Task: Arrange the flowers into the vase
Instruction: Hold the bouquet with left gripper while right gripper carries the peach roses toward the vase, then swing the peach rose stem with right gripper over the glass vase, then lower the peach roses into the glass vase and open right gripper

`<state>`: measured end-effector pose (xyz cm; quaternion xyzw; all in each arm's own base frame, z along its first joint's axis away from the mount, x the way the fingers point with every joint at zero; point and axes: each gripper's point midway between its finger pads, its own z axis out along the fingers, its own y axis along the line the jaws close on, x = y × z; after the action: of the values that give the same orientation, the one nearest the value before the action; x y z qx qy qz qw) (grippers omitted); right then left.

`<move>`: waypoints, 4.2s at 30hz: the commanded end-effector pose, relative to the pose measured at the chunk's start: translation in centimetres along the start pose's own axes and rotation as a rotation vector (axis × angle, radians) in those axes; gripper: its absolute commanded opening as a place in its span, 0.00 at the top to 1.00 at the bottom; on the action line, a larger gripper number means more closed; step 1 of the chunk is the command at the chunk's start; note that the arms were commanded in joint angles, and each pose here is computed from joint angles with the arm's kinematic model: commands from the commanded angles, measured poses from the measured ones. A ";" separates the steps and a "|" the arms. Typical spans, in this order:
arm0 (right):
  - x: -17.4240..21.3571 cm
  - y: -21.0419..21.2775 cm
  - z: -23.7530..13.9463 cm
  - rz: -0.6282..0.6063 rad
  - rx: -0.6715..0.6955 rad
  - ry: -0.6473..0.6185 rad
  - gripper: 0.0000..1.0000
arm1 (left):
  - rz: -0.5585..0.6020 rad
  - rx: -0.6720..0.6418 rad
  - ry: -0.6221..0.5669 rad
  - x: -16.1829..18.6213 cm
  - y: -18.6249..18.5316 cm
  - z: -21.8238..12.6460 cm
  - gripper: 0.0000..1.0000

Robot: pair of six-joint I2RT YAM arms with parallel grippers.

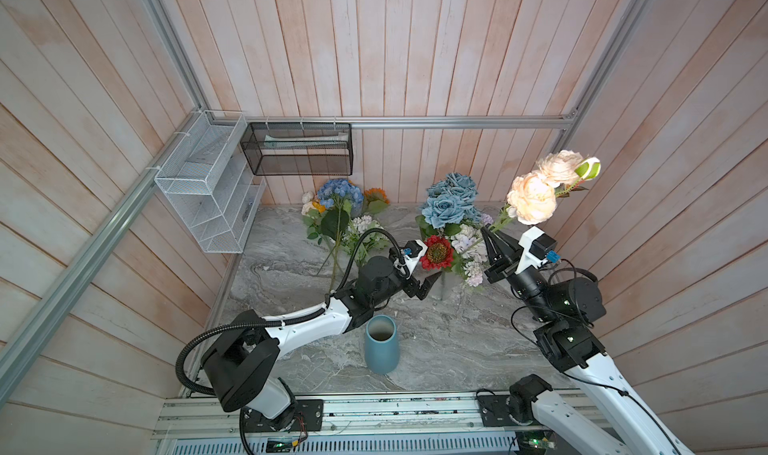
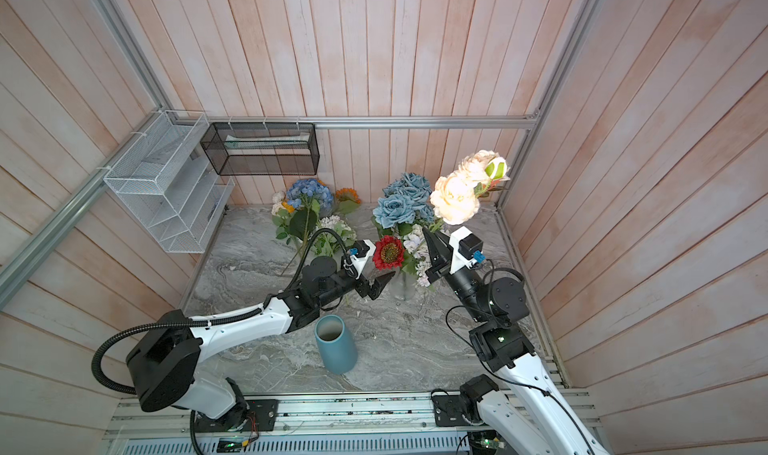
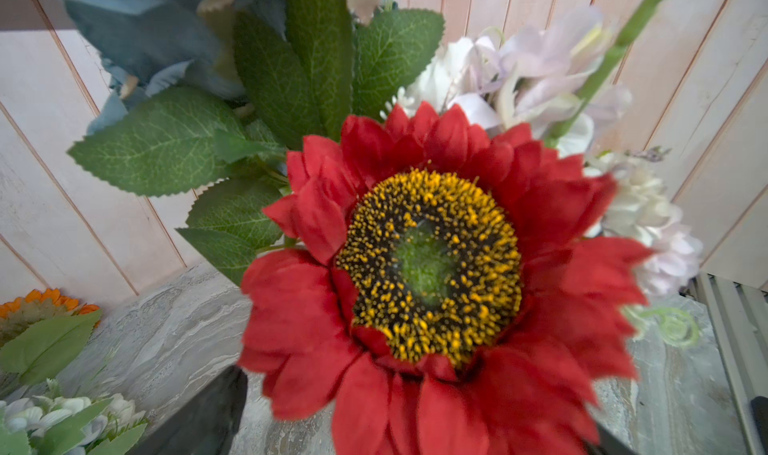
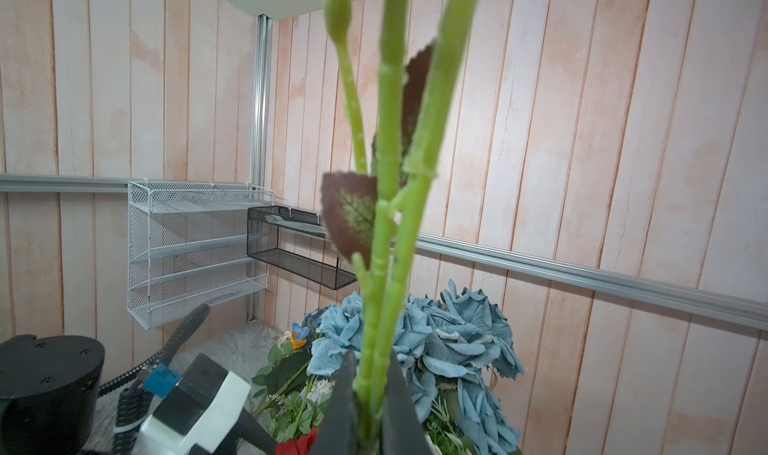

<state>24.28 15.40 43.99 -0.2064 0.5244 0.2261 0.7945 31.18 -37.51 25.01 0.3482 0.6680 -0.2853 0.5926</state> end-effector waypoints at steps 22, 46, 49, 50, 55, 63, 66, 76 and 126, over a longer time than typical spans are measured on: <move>5.6 0.6 -0.4 -0.007 -0.002 0.097 1.00 | 0.026 -0.047 -0.059 -2.3 1.2 0.1 0.00; 3.9 1.0 -1.3 0.082 -0.012 0.076 0.60 | 0.042 -0.093 -0.114 -5.5 3.3 1.9 0.00; 2.9 1.2 -1.1 0.106 -0.020 0.056 0.69 | 0.041 -0.093 -0.115 -5.4 3.3 1.7 0.00; 2.8 1.3 -1.0 0.115 -0.023 0.053 0.75 | 0.041 -0.095 -0.115 -5.4 3.3 1.6 0.00; 3.3 2.3 -0.6 0.134 -0.042 0.076 0.94 | 0.041 -0.101 -0.116 -5.4 3.5 1.5 0.00; 7.4 3.5 -0.1 0.058 -0.008 0.204 0.94 | 0.032 -0.096 -0.118 -5.4 3.6 1.6 0.00; 8.8 3.1 -0.1 -0.015 0.039 0.254 0.94 | 0.030 -0.091 -0.117 -5.4 3.5 1.7 0.00; 11.2 3.4 0.4 -0.111 0.046 0.355 0.82 | 0.034 -0.100 -0.126 -6.0 3.7 1.2 0.00; 14.4 4.6 2.7 -0.116 0.098 0.584 0.96 | -0.149 -0.253 -0.108 -3.5 9.4 -4.9 0.00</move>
<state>28.38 23.29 33.48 -0.2612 0.7024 0.0857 0.6565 36.19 -28.96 28.81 0.2197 0.6905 -0.2499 0.6422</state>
